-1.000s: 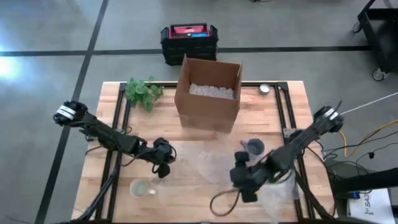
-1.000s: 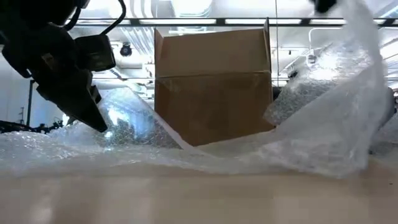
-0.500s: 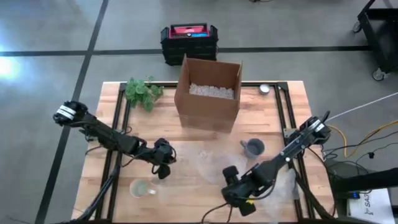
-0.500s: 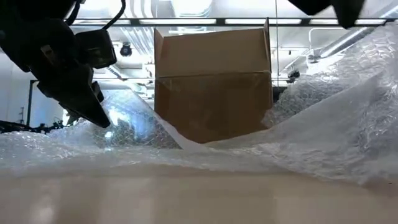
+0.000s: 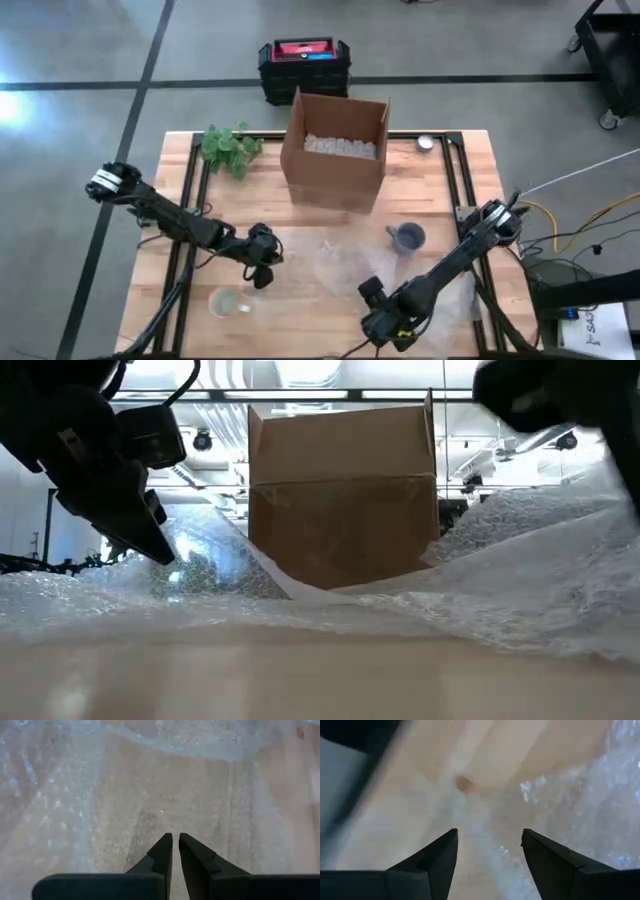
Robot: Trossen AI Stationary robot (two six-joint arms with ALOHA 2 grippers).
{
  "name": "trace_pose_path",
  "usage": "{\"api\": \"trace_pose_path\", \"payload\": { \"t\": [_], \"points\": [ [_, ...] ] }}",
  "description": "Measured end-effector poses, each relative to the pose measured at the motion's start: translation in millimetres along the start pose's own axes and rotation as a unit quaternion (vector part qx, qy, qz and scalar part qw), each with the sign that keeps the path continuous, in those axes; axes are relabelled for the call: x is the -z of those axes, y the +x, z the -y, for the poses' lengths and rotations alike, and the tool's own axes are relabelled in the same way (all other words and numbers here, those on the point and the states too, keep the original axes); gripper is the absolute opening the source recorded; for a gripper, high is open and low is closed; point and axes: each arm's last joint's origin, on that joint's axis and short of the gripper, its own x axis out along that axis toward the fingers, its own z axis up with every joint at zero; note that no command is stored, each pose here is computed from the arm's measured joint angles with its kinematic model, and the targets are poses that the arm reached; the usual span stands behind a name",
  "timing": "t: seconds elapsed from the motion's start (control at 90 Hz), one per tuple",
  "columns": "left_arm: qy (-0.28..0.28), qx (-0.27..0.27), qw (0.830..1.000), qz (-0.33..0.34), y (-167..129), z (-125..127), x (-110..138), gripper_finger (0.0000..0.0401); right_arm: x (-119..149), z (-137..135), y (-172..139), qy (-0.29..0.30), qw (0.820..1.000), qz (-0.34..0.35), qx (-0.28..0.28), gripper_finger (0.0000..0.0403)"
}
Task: Wrap mug
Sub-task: Wrap the blue cup in bubble wrap
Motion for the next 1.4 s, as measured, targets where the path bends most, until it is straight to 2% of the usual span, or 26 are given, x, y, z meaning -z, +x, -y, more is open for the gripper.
{"api": "trace_pose_path", "payload": {
  "t": [0.067,0.133,0.278,0.333,0.511,0.667,0.811,0.933,1.011,1.133,1.4],
  "points": [
    [0.000,0.000,1.000,0.000,0.0,0.0,0.0,0.0020,2.3,1.4,5.7,-0.004,0.999,-0.017,0.034,0.0178],
    [0.000,0.000,1.000,0.000,0.0,0.1,0.0,0.0020,5.2,3.3,6.3,-0.008,0.998,-0.034,0.043,0.0147],
    [0.000,0.003,1.000,0.003,-0.1,0.8,-0.3,0.0020,6.5,5.2,-4.6,-0.006,0.999,-0.026,0.041,0.0032],
    [0.000,0.003,1.000,0.003,-0.1,0.8,-0.3,0.0020,6.7,6.4,-16.3,-0.004,0.999,-0.015,0.040,0.0012],
    [0.003,0.004,1.000,0.002,-0.2,1.3,0.0,0.0020,6.2,21.5,-49.1,0.043,0.997,0.029,0.051,0.0003],
    [0.007,0.019,1.000,-0.008,-0.8,3.7,1.8,0.0020,14.9,53.8,-98.1,0.138,0.983,0.095,0.071,0.0001],
    [0.018,0.038,0.999,-0.024,-2.6,9.2,7.0,0.0020,41.9,98.3,-137.9,0.286,0.946,0.126,0.089,0.0000],
    [0.031,0.047,0.998,-0.032,-4.7,14.6,12.4,0.0020,74.0,131.7,-159.6,0.384,0.903,0.112,0.155,0.0000],
    [0.035,0.050,0.998,-0.035,-5.5,16.4,15.0,0.0020,91.5,151.1,-163.2,0.423,0.882,0.088,0.188,0.0000],
    [0.033,0.050,0.997,-0.039,-5.8,16.6,17.2,0.0020,114.4,174.1,-154.9,0.457,0.864,0.032,0.208,0.0000],
    [0.033,0.049,0.997,-0.040,-5.7,16.3,17.8,0.0020,146.6,186.4,-110.1,0.472,0.850,-0.086,0.220,0.0000]
  ]
}}
